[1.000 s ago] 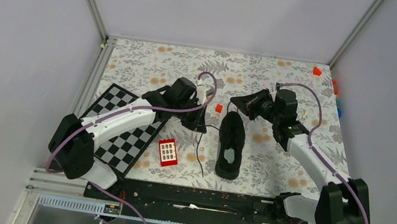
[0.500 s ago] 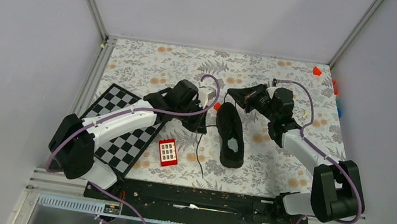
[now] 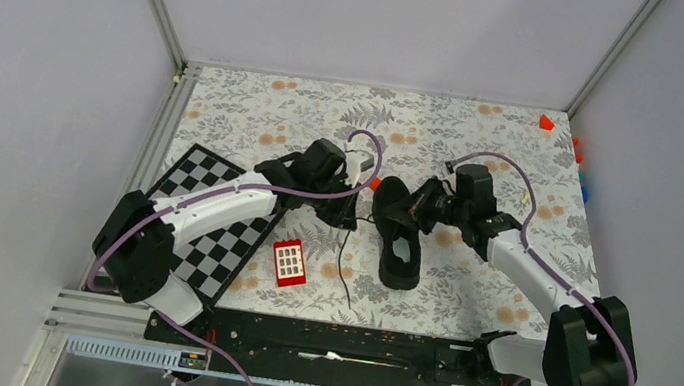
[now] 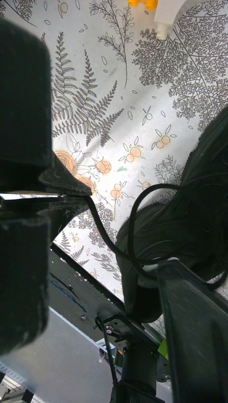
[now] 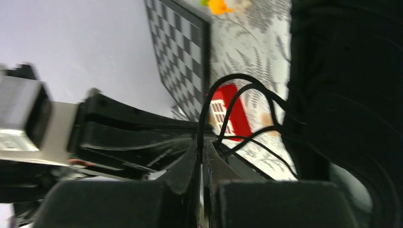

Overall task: Tie the shoes
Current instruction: Cross the shoelace with the shoelace.

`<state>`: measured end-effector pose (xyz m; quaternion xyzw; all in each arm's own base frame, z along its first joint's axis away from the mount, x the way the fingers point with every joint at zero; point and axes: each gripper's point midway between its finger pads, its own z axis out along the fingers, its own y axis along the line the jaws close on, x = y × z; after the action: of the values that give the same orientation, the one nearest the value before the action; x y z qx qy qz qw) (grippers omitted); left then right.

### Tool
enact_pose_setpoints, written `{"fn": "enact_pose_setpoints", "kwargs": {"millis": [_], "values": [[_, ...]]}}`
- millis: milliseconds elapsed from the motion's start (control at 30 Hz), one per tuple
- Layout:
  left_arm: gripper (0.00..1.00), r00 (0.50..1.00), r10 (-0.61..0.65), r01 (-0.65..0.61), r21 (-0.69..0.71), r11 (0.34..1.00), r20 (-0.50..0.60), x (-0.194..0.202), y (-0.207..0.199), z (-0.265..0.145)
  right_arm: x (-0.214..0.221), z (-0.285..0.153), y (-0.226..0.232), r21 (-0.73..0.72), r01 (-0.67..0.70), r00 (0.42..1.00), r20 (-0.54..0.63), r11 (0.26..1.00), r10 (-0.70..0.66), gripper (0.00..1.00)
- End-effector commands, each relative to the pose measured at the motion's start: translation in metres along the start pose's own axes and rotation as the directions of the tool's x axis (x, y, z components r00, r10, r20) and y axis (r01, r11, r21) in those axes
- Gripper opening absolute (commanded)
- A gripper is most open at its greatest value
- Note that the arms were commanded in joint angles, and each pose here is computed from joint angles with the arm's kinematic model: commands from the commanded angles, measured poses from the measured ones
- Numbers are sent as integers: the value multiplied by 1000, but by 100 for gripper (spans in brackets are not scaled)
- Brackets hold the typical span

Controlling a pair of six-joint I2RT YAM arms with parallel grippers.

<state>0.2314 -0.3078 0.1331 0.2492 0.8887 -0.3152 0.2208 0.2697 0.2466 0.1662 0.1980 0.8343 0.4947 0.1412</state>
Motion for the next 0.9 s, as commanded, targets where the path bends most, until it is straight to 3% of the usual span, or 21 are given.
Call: {"fn": "enact_pose_setpoints", "kwargs": {"millis": [0, 300, 500, 867], "values": [[0, 993, 30, -35, 51, 998, 110, -34, -21, -13, 22, -8, -27, 111, 72, 993, -102, 991, -60, 0], [0, 992, 52, -62, 85, 994, 112, -30, -31, -22, 25, -29, -29, 186, 180, 980, -115, 966, -161, 0], [0, 983, 158, -167, 95, 981, 92, -18, -44, -23, 16, -31, -4, 140, 177, 984, -59, 974, -171, 0], [0, 951, 264, -274, 42, 961, 160, -34, -57, -33, 13, -44, 46, 30, 209, 978, -4, 977, -209, 0]]}}
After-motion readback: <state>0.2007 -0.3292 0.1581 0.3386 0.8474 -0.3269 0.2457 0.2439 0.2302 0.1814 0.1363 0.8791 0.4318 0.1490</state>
